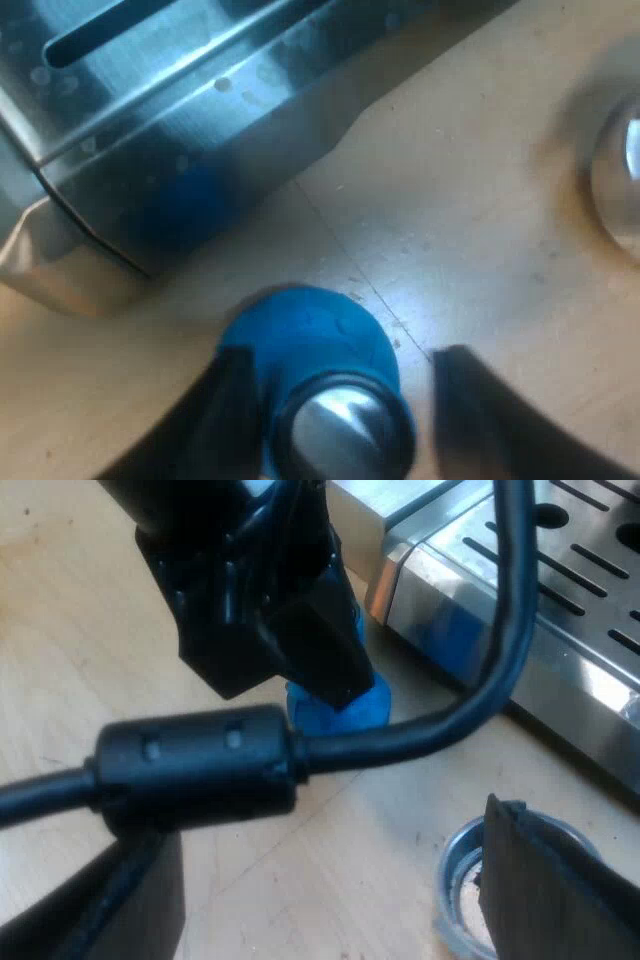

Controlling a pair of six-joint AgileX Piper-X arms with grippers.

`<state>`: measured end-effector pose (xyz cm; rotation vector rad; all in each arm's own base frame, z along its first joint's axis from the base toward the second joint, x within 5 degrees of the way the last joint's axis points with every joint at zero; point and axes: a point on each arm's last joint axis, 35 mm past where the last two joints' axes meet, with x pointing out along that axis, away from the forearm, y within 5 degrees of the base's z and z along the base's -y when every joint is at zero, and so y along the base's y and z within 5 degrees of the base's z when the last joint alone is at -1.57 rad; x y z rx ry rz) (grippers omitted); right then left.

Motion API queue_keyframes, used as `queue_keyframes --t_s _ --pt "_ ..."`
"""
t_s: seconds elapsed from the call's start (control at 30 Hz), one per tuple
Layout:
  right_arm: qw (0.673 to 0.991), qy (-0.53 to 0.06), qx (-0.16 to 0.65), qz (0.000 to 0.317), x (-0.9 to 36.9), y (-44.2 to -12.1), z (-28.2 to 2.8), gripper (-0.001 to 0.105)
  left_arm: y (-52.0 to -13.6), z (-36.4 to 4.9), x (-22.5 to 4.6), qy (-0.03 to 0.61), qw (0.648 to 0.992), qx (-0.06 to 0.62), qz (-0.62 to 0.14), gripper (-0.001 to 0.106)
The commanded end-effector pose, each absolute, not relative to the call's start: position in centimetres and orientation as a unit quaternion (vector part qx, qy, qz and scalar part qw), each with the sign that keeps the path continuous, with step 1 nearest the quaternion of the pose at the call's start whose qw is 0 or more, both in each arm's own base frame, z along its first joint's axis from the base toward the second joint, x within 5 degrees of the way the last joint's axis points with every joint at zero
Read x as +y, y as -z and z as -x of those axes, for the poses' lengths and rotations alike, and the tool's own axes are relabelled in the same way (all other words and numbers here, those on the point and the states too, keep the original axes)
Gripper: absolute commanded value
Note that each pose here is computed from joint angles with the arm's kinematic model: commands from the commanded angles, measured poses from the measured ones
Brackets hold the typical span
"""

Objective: Grind coffee beans and then tamp

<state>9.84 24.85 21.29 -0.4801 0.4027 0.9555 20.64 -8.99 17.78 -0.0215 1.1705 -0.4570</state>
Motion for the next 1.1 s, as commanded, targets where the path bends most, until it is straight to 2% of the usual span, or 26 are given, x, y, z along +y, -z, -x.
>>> queue_keyframes --t_s 0.03,0.07,0.1,0.17,0.33,0.53,0.7,0.93,1.1 --pt "0.843 -0.452 0.18 0.228 24.9 -21.6 -9.9 0.064 -18.0 -20.8 -9.1 0.212 0.809 0.548 0.007 0.031" --pt "0.843 -0.452 0.18 0.228 24.9 -21.6 -9.9 0.064 -17.9 -20.7 -9.1 0.212 0.807 0.551 0.007 0.016" --pt "0.843 -0.452 0.18 0.228 24.9 -21.6 -9.9 0.064 -17.9 -20.7 -9.1 0.211 0.806 0.553 0.006 0.007" --pt "0.843 -0.452 0.18 0.228 24.9 -21.6 -9.9 0.064 -17.9 -20.6 -9.1 0.212 0.804 0.555 0.004 0.0" --pt "0.843 -0.452 0.18 0.228 24.9 -21.6 -9.9 0.064 -18.1 -20.3 -8.9 0.212 0.802 0.558 0.003 0.0" --pt "0.848 -0.451 0.172 0.221 24.6 -22.3 -9.8 0.064 -20.9 -19.0 -8.4 0.226 0.826 0.517 0.0 0.0" --pt "0.865 -0.43 0.15 0.211 24.0 -23.6 -9.7 0.064 -23.2 -17.3 -7.7 0.235 0.844 0.483 0.001 0.0" --pt "0.857 -0.422 0.167 0.245 22.6 -23.9 -9.2 0.064 -24.2 -16.0 -7.3 0.244 0.845 0.476 0.006 0.0" --pt "0.86 -0.411 0.17 0.25 20.7 -22.8 -8.7 0.064 -24.2 -15.6 -7.5 0.256 0.838 0.482 0.004 0.0"
